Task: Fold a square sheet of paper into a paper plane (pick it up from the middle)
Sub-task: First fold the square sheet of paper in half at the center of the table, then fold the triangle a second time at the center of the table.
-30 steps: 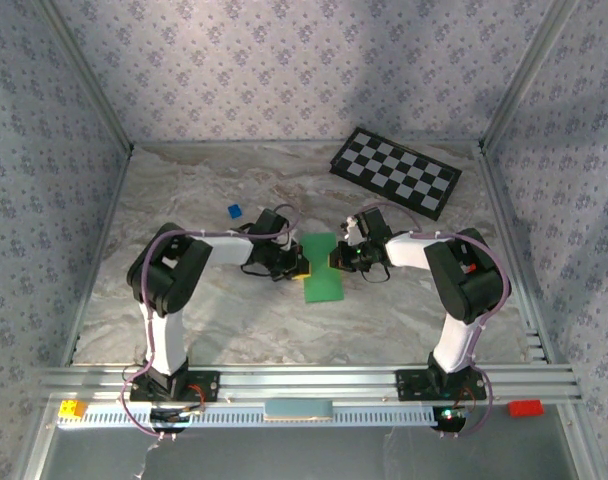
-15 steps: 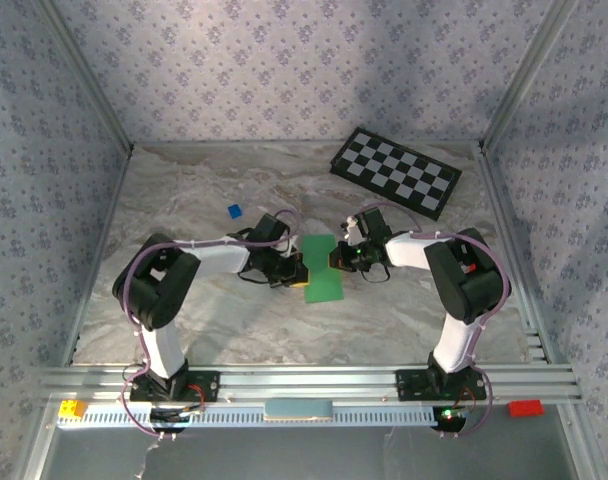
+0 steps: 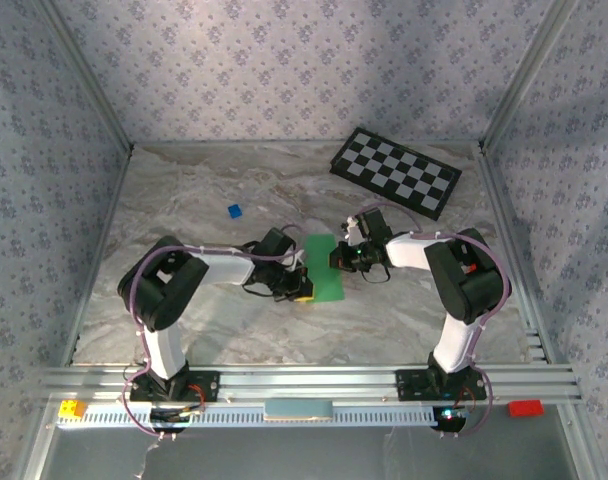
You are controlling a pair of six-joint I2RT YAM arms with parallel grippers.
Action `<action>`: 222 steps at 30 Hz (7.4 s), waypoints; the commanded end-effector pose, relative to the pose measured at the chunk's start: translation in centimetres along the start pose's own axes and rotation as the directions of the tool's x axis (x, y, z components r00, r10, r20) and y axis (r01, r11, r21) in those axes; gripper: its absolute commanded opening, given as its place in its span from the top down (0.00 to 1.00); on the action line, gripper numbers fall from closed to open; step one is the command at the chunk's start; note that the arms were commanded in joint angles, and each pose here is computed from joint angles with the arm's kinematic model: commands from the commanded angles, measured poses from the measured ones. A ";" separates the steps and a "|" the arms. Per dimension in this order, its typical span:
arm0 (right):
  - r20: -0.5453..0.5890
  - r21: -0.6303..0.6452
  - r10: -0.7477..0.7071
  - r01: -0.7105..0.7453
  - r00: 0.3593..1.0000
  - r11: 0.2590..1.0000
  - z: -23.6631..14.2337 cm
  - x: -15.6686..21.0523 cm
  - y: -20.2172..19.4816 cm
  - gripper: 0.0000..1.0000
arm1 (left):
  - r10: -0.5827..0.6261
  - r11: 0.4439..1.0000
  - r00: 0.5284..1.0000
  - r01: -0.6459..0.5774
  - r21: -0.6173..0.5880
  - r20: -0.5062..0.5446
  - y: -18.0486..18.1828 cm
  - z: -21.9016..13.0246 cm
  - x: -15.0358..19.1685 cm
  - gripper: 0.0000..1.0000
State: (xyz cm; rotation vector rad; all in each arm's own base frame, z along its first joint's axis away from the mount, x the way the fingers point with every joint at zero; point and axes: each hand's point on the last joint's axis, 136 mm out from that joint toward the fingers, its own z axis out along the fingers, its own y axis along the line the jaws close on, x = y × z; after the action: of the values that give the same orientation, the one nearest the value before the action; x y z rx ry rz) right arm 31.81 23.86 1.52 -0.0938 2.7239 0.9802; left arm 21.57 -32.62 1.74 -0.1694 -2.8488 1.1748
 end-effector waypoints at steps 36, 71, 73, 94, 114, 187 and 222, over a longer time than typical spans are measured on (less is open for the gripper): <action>0.095 -0.015 0.236 -0.236 0.967 0.972 -8.3 2.9 -0.5 0.73 | 0.043 0.998 0.964 -0.055 0.037 0.264 -5.2 -5.2 -14.9 1.00; -0.096 -0.019 0.295 -0.298 0.951 0.954 -5.2 8.1 0.1 0.60 | -0.078 0.994 0.981 0.090 -0.065 0.179 3.2 0.0 -14.3 1.00; -0.097 -0.037 0.289 -0.294 0.952 0.955 -5.1 8.0 0.4 0.60 | -0.076 0.994 0.981 0.088 -0.062 0.178 3.1 0.0 -14.4 1.00; -0.113 -0.130 0.284 -0.298 0.952 0.946 -4.2 6.3 2.2 0.64 | -0.052 0.996 0.986 0.063 -0.066 0.160 2.9 0.1 -14.5 1.00; -0.086 -0.243 0.292 -0.305 0.952 0.921 -2.8 2.6 2.1 0.65 | -0.002 0.998 0.990 0.010 -0.059 0.138 2.3 0.1 -14.6 1.00; -0.065 -0.285 0.342 -0.346 0.938 0.894 -3.6 0.6 2.5 0.92 | 0.876 0.276 0.464 -0.710 -0.648 -0.135 -7.4 0.7 0.0 0.43; 0.064 -0.184 0.385 -0.369 0.920 0.911 -6.2 0.3 -1.1 0.65 | 0.761 0.595 0.648 -0.673 -0.440 0.036 -9.5 -1.4 -0.4 1.00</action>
State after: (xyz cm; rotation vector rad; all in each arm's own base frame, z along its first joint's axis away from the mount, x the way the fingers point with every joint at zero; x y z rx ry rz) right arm 30.34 20.64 5.16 0.4266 2.6320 1.3461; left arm 21.82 -37.81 7.09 -1.6007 -3.2997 0.3434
